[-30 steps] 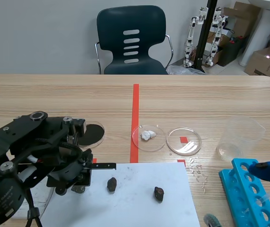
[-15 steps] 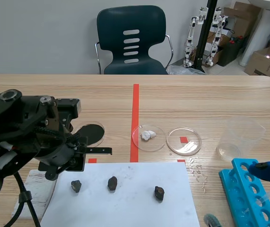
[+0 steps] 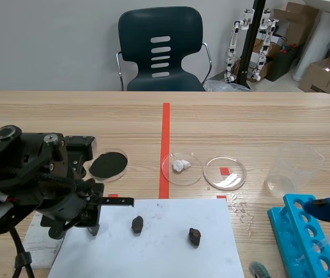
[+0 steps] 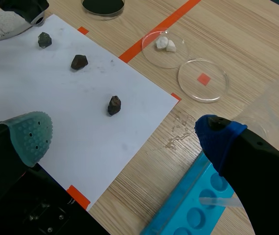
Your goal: Pick up the left mineral with the left hand
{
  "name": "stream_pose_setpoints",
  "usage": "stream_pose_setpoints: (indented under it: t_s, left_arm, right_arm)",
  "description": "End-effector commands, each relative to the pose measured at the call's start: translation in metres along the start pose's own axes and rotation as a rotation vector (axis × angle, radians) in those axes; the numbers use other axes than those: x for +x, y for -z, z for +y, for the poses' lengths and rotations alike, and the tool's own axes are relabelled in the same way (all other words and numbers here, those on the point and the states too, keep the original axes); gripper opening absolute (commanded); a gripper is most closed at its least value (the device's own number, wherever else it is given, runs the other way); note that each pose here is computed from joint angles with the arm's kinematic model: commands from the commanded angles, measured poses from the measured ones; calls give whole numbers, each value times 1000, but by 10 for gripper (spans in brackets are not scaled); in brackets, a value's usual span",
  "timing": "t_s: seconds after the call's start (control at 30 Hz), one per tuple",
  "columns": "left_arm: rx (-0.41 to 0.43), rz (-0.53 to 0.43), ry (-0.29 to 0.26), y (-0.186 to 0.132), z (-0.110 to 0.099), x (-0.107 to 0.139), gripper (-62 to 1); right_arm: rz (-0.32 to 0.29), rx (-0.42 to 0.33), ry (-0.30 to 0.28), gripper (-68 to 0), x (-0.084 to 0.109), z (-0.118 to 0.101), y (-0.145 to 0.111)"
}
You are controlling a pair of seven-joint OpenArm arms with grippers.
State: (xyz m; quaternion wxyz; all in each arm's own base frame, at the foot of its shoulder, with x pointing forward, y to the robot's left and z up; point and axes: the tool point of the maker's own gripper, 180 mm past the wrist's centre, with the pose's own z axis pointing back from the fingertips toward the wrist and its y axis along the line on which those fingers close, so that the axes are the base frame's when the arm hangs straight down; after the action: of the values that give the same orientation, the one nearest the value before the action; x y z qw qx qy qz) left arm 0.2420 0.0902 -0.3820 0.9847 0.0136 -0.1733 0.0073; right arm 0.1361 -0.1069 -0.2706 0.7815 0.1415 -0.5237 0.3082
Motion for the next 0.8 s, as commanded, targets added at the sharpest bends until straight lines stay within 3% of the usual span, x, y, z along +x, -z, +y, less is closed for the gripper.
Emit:
stream_pose_setpoints:
  t_s: [0.0,0.1,0.23,0.37,0.47,0.77]
  left_arm:
    - [1,-1,2,0,1,-1,-517]
    - [1,-2,2,0,1,-1,-499]
    - [1,-28,2,0,1,4,-257]
    - [11,-30,-21,0,3,4,-125]
    - [12,-34,-23,0,3,5,-80]
    - [30,-16,-28,7,6,5,-79]
  right_arm:
    - [-37,-1,-4,-65,10,-2,1]
    - [-37,-1,-4,-65,10,-2,1]
    - [-37,-1,-4,-65,10,-2,1]
    - [-37,-1,-4,-65,10,-2,1]
    - [-37,-1,-4,-65,10,-2,1]
    - [-37,-1,-4,-65,10,-2,1]
